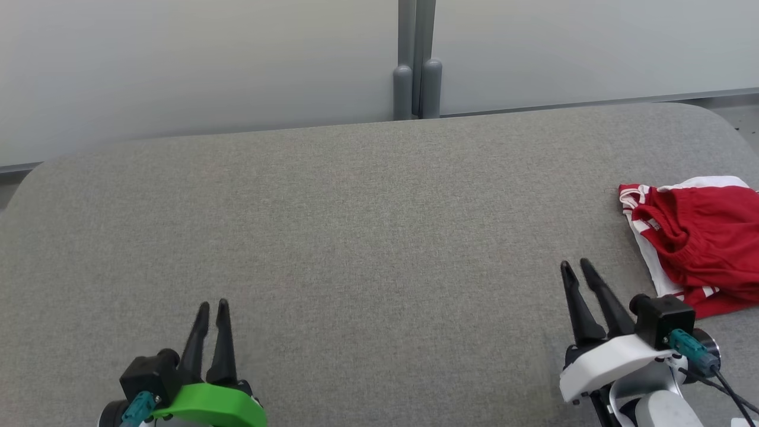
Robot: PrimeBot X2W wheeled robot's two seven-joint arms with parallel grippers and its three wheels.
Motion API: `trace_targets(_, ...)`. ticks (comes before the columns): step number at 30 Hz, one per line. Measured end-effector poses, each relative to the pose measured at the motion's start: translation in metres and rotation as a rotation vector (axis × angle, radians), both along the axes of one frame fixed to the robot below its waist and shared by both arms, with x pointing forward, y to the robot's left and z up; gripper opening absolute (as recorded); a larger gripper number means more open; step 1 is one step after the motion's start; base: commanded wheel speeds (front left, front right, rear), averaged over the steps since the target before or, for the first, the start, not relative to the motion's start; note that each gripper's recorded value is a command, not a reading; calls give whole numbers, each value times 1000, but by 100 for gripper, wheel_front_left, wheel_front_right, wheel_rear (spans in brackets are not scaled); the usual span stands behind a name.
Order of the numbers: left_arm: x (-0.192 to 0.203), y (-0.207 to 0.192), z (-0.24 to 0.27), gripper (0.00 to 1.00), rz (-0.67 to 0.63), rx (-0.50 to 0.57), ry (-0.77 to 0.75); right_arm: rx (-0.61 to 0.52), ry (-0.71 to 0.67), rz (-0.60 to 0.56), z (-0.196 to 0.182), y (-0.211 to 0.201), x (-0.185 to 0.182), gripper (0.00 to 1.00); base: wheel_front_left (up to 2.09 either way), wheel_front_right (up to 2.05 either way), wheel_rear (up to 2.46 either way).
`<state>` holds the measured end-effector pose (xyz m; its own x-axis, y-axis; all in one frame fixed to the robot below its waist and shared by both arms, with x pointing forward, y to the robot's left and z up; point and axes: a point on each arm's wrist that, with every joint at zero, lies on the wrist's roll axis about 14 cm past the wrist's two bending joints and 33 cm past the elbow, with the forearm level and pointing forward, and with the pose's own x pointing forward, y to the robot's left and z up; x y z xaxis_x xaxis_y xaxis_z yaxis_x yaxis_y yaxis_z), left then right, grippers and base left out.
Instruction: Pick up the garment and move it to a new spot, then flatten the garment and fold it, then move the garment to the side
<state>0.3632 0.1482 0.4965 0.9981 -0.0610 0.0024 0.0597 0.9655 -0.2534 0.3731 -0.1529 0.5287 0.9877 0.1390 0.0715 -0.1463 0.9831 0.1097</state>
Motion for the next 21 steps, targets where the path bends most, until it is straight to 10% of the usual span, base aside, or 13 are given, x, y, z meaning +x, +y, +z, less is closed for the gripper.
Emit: trace_targets(21,-4,14,-25,0,64,-295,146,336,114,-46,-22,-13,-4,0,0,0,0)
